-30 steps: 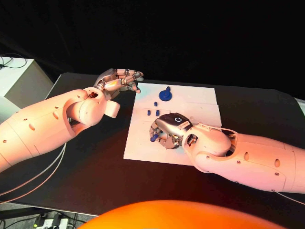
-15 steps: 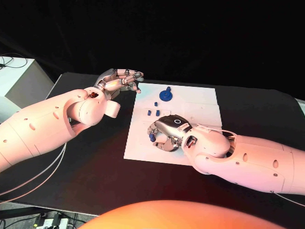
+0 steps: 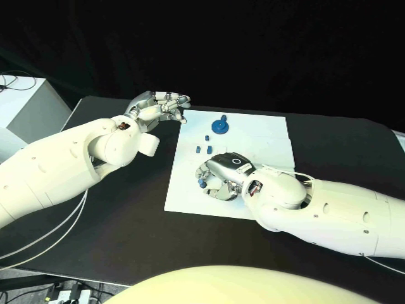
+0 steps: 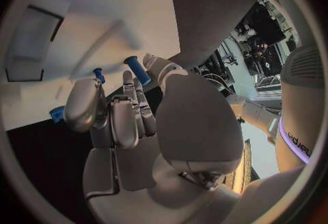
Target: Assemble the parts on the task board
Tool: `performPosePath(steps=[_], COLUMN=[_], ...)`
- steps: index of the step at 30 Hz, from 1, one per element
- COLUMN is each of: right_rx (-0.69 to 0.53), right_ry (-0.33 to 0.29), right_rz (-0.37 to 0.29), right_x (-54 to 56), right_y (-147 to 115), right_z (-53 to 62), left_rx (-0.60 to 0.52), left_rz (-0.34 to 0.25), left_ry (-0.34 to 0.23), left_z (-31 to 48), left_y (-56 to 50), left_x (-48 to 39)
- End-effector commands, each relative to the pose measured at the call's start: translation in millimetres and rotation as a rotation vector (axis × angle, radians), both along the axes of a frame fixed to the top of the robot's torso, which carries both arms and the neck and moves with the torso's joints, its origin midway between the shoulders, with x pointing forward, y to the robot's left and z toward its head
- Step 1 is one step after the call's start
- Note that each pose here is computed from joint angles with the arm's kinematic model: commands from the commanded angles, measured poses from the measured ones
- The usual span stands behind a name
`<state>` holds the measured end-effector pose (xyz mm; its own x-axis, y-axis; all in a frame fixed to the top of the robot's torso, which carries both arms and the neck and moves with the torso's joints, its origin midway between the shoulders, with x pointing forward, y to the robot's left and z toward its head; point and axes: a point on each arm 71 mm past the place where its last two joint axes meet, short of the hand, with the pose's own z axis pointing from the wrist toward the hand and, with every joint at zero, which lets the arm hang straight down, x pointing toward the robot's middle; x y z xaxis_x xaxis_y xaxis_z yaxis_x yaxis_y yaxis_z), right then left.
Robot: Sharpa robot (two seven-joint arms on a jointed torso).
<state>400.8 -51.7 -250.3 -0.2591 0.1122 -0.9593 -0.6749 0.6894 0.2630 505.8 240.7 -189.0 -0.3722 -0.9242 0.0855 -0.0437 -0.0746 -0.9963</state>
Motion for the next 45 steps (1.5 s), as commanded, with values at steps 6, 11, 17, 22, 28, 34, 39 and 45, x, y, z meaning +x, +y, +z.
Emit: performPosePath(steps=[6, 11, 17, 22, 28, 34, 39, 45], right_rx=[0.032, 0.051, 0.119, 0.24, 0.322, 0.295, 0.209, 0.079], right_ry=[-0.027, -0.038, -0.028, 0.017, 0.081, 0.253, 0.401, 0.467], right_rz=[-0.016, -0.024, -0.036, -0.081, -0.202, -0.394, -0.548, -0.653], right_x=[0.8, 0.8, -2.7, 0.0, 13.6, 29.5, 32.1, 26.3], right_y=[-1, -4, -16, -38, -81, -128, -163, -185], right_z=[2.6, 4.3, 12.4, 31.5, 55.5, 55.3, 45.4, 37.2], left_rx=[-0.002, -0.002, -0.003, -0.004, -0.004, -0.006, -0.01, -0.011], left_rz=[-0.007, -0.007, -0.006, -0.002, 0.009, 0.012, 0.007, 0.005], left_ry=[-0.003, -0.002, -0.002, -0.001, 0.009, 0.017, 0.026, 0.036], left_z=[0.6, 0.4, -0.1, -1.3, -6.1, -10.9, -15.0, -19.0], left_y=[-1.6, -1.6, -1.6, -0.2, 4.5, 6.4, 6.7, 7.7], left_x=[-0.2, -0.1, 0.3, 0.2, -2.2, -6.2, -11.6, -17.1])
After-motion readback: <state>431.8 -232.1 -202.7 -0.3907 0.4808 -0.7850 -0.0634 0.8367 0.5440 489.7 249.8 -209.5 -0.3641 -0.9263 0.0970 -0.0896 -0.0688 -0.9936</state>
